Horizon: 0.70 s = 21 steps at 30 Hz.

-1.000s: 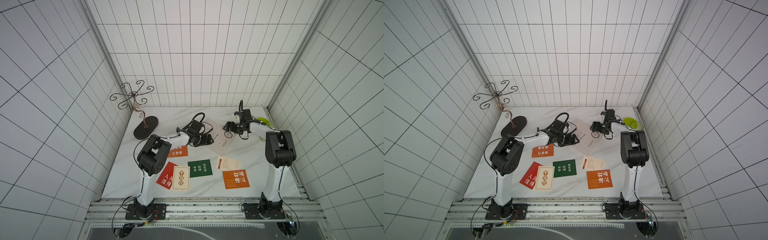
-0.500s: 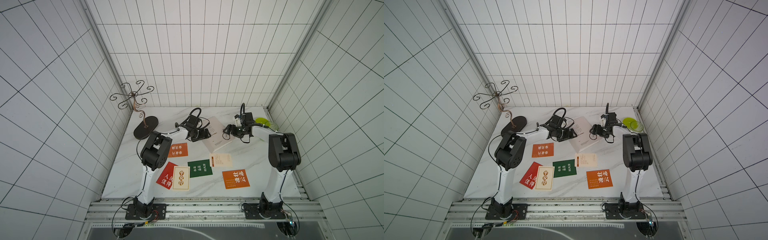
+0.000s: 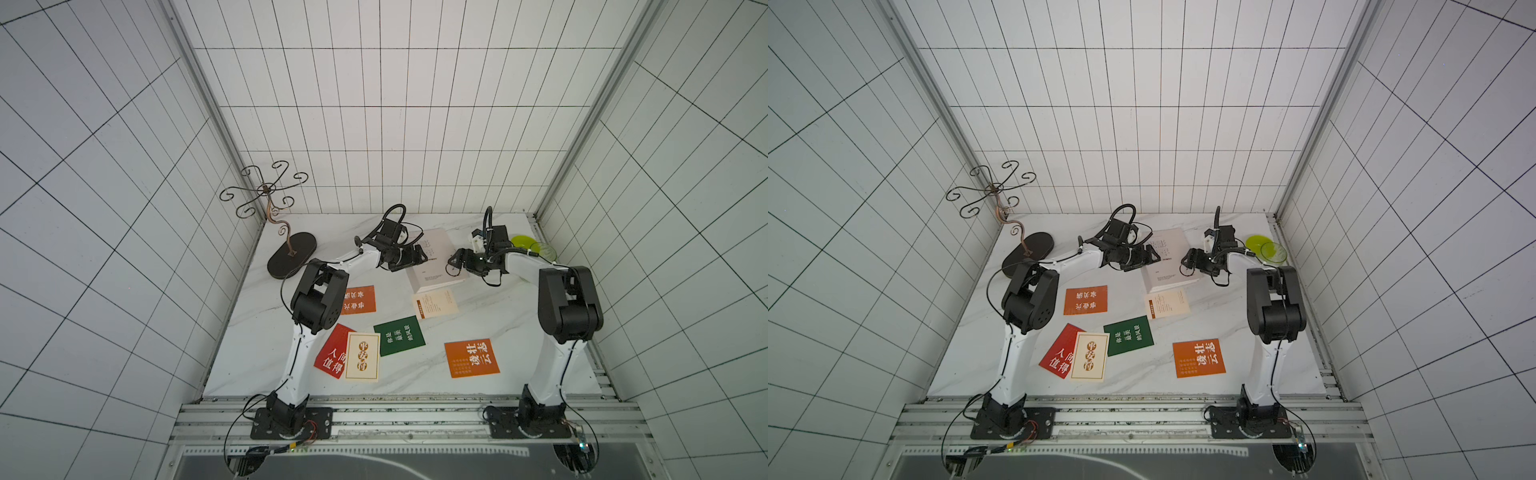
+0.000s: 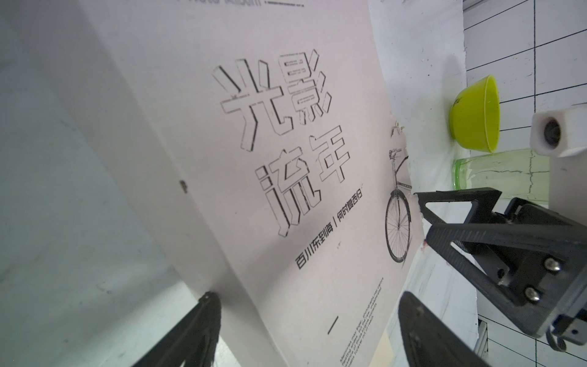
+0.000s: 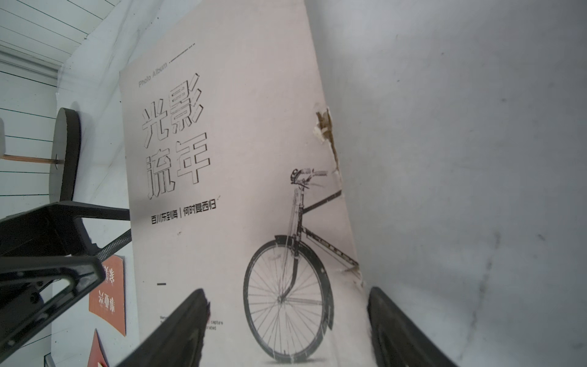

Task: Place the photos into the photo albums
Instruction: Adjust the photo album at the center of the board.

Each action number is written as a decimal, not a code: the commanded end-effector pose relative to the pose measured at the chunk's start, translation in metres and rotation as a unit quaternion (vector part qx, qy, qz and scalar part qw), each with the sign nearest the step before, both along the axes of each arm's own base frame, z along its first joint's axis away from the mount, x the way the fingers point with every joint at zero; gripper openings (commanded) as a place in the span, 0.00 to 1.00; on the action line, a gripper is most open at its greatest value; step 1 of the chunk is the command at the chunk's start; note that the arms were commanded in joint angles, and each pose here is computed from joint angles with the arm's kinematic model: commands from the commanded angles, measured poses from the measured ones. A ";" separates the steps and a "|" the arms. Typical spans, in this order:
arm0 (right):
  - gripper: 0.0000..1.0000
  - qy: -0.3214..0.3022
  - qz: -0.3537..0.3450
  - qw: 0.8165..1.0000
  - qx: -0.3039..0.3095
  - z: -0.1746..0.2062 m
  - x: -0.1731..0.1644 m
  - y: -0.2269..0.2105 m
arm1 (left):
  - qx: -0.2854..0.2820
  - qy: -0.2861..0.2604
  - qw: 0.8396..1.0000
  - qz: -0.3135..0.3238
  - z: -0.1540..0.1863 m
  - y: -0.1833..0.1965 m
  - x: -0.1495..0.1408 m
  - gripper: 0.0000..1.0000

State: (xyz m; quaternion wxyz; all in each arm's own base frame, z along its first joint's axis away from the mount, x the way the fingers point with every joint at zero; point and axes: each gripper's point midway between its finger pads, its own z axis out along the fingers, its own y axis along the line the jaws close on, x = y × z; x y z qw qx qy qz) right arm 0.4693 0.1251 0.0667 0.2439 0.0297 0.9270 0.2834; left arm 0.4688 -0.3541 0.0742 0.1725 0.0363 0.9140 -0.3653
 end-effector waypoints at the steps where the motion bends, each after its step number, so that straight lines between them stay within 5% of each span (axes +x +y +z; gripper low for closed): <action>1: 0.78 -0.013 0.030 0.998 0.056 0.017 -0.014 0.023 | -0.053 0.003 0.997 -0.059 0.014 -0.039 -0.020 0.87; 21: 0.74 -0.012 -0.010 0.996 0.089 0.008 -0.032 0.016 | -0.079 -0.023 0.993 -0.084 0.035 -0.073 -0.018 0.86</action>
